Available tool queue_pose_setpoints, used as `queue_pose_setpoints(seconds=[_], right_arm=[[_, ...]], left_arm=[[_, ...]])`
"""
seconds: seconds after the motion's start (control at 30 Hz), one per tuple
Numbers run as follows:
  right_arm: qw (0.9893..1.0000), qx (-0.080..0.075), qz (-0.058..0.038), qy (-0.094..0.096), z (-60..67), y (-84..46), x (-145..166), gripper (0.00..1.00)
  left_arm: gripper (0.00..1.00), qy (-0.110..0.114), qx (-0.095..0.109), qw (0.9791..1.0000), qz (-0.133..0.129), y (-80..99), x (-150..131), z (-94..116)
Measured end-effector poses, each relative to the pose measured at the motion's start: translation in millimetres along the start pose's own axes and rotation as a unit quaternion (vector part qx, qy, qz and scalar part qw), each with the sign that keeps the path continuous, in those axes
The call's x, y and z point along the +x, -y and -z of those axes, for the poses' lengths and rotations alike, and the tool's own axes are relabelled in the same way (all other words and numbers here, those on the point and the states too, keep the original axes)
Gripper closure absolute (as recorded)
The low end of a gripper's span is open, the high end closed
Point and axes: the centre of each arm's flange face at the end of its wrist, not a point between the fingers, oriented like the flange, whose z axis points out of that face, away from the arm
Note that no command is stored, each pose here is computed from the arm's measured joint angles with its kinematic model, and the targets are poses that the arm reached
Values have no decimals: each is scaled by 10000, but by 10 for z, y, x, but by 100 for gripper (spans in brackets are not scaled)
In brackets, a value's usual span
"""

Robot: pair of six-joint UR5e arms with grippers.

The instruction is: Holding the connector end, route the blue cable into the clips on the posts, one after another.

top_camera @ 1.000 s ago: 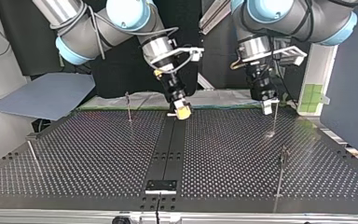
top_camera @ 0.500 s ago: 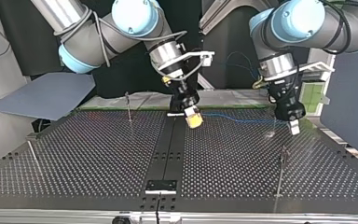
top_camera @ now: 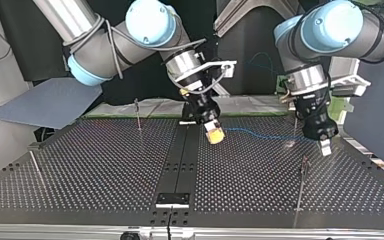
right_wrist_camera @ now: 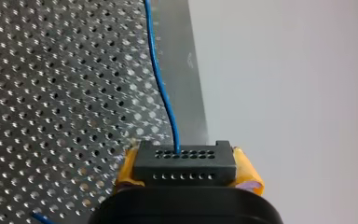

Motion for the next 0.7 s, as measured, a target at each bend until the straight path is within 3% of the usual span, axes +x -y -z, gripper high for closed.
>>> queue_pose_setpoints(seconds=[0.2,0.5,0.7], right_arm=[[10000,4,-30,6,-83,-19,-5,100],[9999,-39,-74,-73,-156,-91,78,100],[9999,-31,-82,-115,-193,-93,117,100]], left_arm=[[100,-7,-26,10000,-29,-52,23,-67],[100,-73,146,9998,-67,-71,116,-238],[100,-99,135,9998,-82,-118,159,-315]])
